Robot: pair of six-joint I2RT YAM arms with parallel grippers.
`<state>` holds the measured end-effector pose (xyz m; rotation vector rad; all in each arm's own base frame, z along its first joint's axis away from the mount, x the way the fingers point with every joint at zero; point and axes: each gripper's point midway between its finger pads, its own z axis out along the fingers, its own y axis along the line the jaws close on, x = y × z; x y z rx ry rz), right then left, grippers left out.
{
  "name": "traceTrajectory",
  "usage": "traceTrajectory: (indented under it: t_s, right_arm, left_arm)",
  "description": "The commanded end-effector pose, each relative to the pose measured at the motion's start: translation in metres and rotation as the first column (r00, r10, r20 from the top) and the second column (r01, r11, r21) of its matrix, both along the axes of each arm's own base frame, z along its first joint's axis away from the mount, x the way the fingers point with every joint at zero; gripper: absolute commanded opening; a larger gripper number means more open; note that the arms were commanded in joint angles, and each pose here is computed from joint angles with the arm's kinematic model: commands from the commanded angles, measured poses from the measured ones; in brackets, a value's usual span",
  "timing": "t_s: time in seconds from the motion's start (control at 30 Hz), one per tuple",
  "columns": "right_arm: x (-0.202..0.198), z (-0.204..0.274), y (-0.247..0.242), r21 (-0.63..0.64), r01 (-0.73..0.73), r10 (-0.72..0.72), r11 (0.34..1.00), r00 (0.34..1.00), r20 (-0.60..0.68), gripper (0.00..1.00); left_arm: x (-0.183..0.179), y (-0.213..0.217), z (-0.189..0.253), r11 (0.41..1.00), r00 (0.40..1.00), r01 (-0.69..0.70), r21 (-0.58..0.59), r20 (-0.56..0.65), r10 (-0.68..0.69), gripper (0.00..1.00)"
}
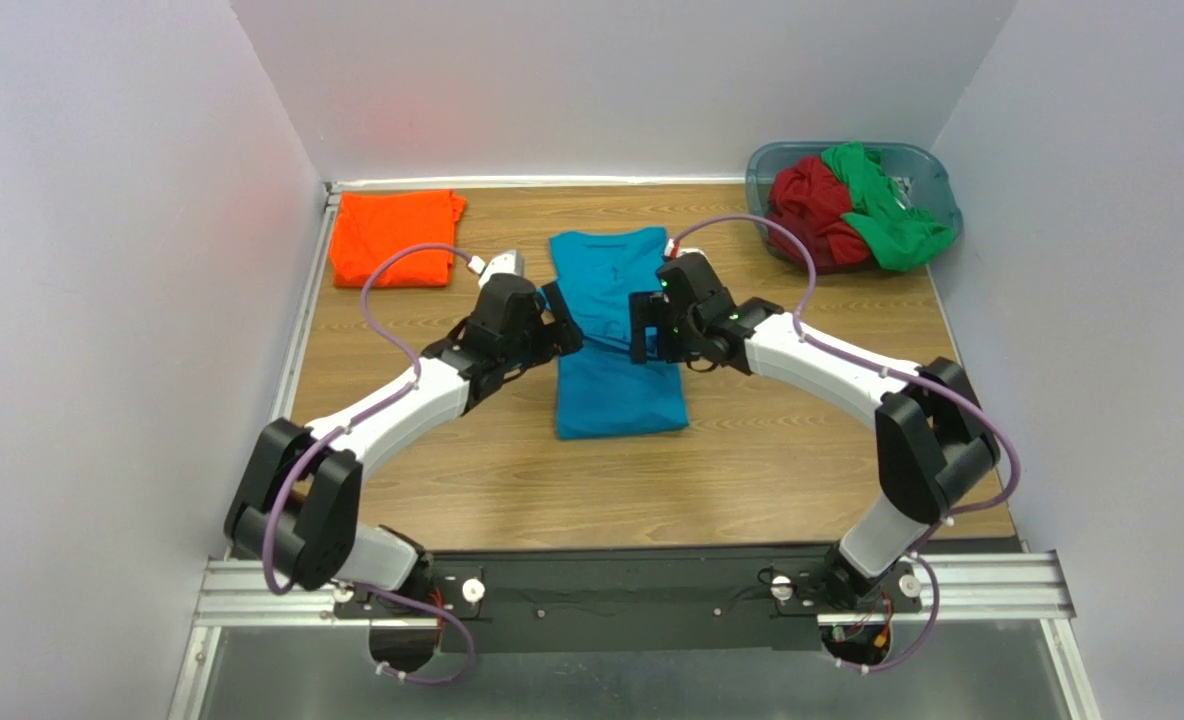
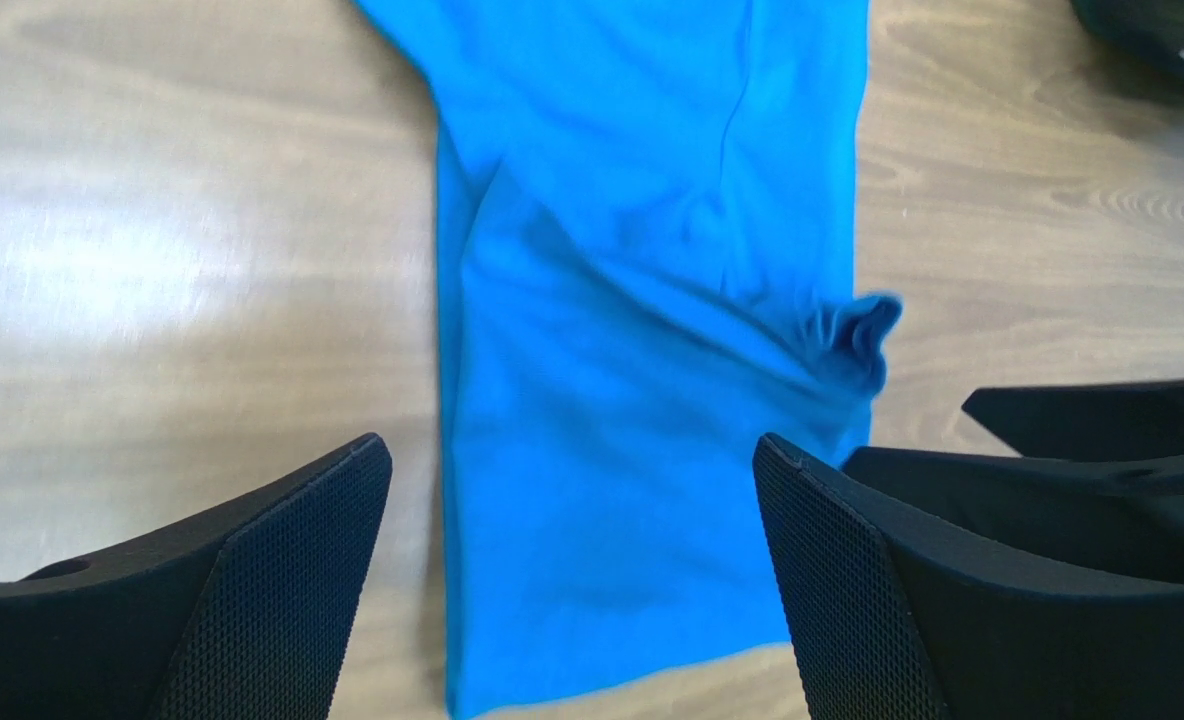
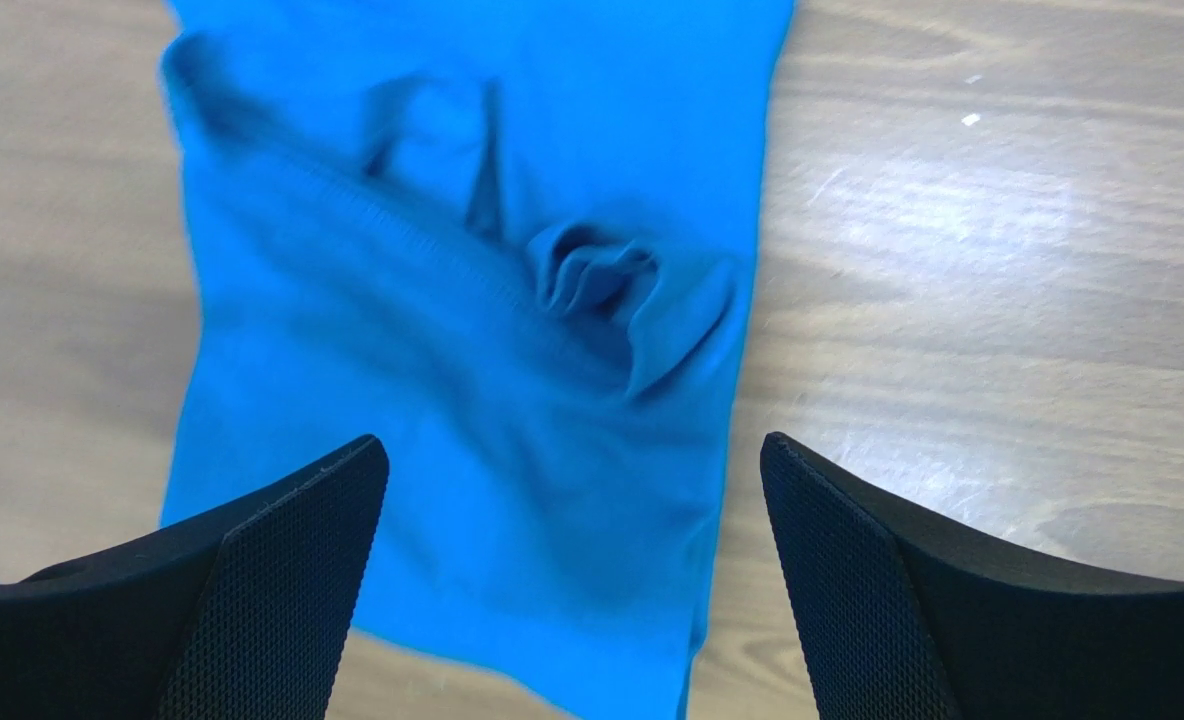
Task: Fold and stack the t-shirts
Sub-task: Fold the tshirt
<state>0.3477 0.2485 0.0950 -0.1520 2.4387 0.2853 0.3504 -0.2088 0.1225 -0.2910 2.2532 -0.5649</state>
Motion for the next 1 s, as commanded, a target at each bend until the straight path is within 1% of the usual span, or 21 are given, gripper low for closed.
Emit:
traceTrajectory:
  t_s: [0.0,0.1,0.2,0.37,0.43,0.47,0.57,0.6,0.63,0.7,0.77,0.83,0.97]
  right_arm:
    - [-0.025,0.004,0.017,0.104,-0.128,0.134,0.986,0.99,-0.043,1.0]
    - [-0.037,-0.001,0.031,0.172,-0.202,0.216,0.964,0.974,-0.071,1.0]
    - [-0.043,-0.009,0.039,0.207,-0.221,0.246,0.953,0.964,-0.1,1.0]
    - [-0.029,-0.03,0.043,0.168,-0.212,0.233,0.963,0.966,-0.114,1.0]
    - [-0.013,-0.026,0.046,0.148,-0.208,0.221,0.967,0.972,-0.077,1.0]
    - [-0.008,-0.035,0.046,0.127,-0.2,0.211,0.972,0.974,-0.086,1.0]
    - [0.016,-0.032,0.049,0.084,-0.171,0.174,0.982,0.984,-0.043,1.0]
    - [0.022,-0.042,0.047,0.057,-0.155,0.157,0.986,0.986,-0.047,1.0]
    - [0.035,-0.033,0.051,0.048,-0.141,0.141,0.989,0.99,-0.01,1.0]
    - [0.049,-0.039,0.052,0.019,-0.121,0.121,0.993,0.993,0.003,1.0]
    - [0.068,-0.031,0.052,-0.01,-0.087,0.088,0.996,0.995,0.053,1.0]
    - [0.077,-0.033,0.051,-0.025,-0.076,0.078,0.997,0.995,0.063,1.0]
    - [0.092,-0.017,0.052,-0.018,-0.069,0.07,0.997,0.992,0.102,1.0]
  left_arm:
    - [-0.022,0.005,-0.001,0.999,1.0,0.001,-0.054,-0.012,-0.001,0.98]
    - [-0.038,0.01,-0.006,0.997,1.0,0.002,-0.073,-0.024,-0.004,0.98]
    - [-0.047,0.013,-0.006,0.995,1.0,-0.008,-0.097,-0.026,0.006,0.98]
    - [-0.062,0.017,-0.017,0.994,0.999,-0.006,-0.109,-0.053,0.0,0.98]
    - [-0.066,0.018,-0.02,0.993,0.998,-0.007,-0.114,-0.057,0.001,0.98]
    - [-0.067,0.019,-0.02,0.993,0.998,-0.011,-0.115,-0.058,0.004,0.98]
    - [-0.073,0.022,-0.025,0.993,0.998,-0.017,-0.12,-0.068,0.009,0.98]
    - [-0.074,0.022,-0.025,0.992,0.998,-0.017,-0.125,-0.067,0.009,0.98]
    - [-0.077,0.023,-0.026,0.992,0.998,-0.016,-0.127,-0.069,0.008,0.98]
    - [-0.079,0.024,-0.028,0.991,0.997,-0.019,-0.129,-0.072,0.01,0.98]
    - [-0.083,0.026,-0.029,0.991,0.997,-0.019,-0.131,-0.073,0.01,0.98]
    - [-0.085,0.027,-0.03,0.991,0.997,-0.025,-0.133,-0.074,0.015,0.98]
    - [-0.087,0.028,-0.029,0.99,0.997,-0.025,-0.139,-0.074,0.015,0.98]
